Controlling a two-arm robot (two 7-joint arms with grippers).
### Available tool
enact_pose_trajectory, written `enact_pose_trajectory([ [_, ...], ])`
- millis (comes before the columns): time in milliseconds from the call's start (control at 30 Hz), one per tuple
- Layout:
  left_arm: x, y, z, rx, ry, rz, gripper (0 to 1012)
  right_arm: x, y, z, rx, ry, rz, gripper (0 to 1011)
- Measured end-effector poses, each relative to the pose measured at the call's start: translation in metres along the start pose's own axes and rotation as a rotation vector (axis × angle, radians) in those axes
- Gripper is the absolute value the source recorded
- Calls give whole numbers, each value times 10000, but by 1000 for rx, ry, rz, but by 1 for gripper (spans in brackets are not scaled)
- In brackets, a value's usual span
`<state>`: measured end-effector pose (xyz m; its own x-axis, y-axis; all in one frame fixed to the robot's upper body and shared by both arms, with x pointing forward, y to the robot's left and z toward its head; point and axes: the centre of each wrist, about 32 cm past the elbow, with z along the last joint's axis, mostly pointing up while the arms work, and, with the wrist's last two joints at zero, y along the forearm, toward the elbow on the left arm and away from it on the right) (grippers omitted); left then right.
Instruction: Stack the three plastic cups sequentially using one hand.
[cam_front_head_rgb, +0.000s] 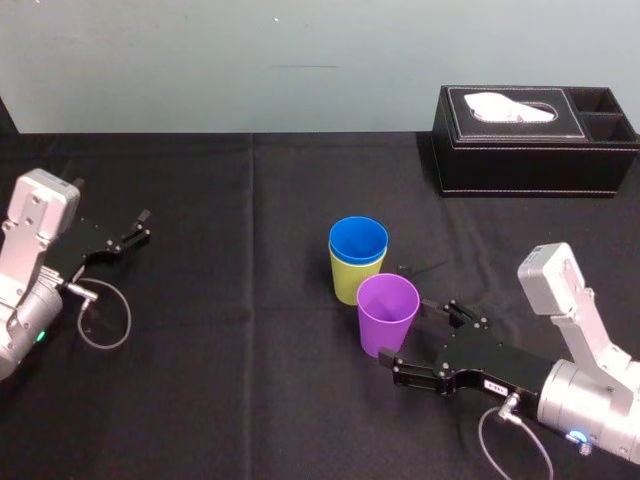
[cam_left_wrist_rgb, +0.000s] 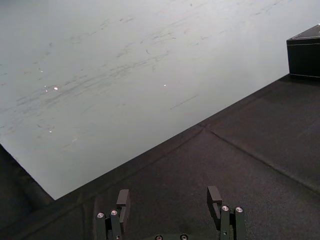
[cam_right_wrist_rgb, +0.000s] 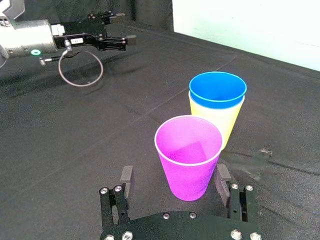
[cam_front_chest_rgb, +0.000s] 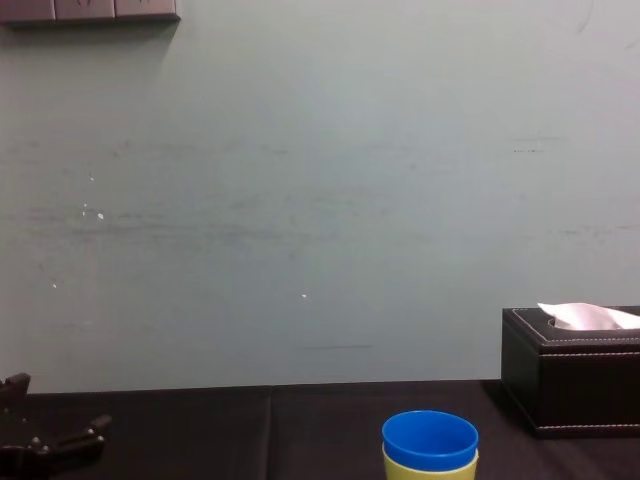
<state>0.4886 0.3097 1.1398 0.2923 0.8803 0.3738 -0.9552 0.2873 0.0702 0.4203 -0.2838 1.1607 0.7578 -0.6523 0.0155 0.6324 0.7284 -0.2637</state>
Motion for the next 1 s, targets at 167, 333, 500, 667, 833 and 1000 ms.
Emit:
enact_pose_trajectory([
  [167, 0, 0, 0, 0, 0, 0, 1011, 1, 31, -32, 10, 5, -10, 1003],
  [333, 0, 0, 0, 0, 0, 0, 1011, 11, 55, -60, 20, 2, -19, 1003],
  [500, 0, 0, 0, 0, 0, 0, 1011, 18, 90, -89, 27, -10, -28, 1003],
  [667, 0, 0, 0, 0, 0, 0, 1011, 20, 124, -110, 31, -22, -29, 1003],
  [833, 0, 0, 0, 0, 0, 0, 1011, 22, 160, -132, 47, -34, -27, 1003],
  [1000, 0, 0, 0, 0, 0, 0, 1011, 19, 188, -152, 58, -45, -29, 1003],
])
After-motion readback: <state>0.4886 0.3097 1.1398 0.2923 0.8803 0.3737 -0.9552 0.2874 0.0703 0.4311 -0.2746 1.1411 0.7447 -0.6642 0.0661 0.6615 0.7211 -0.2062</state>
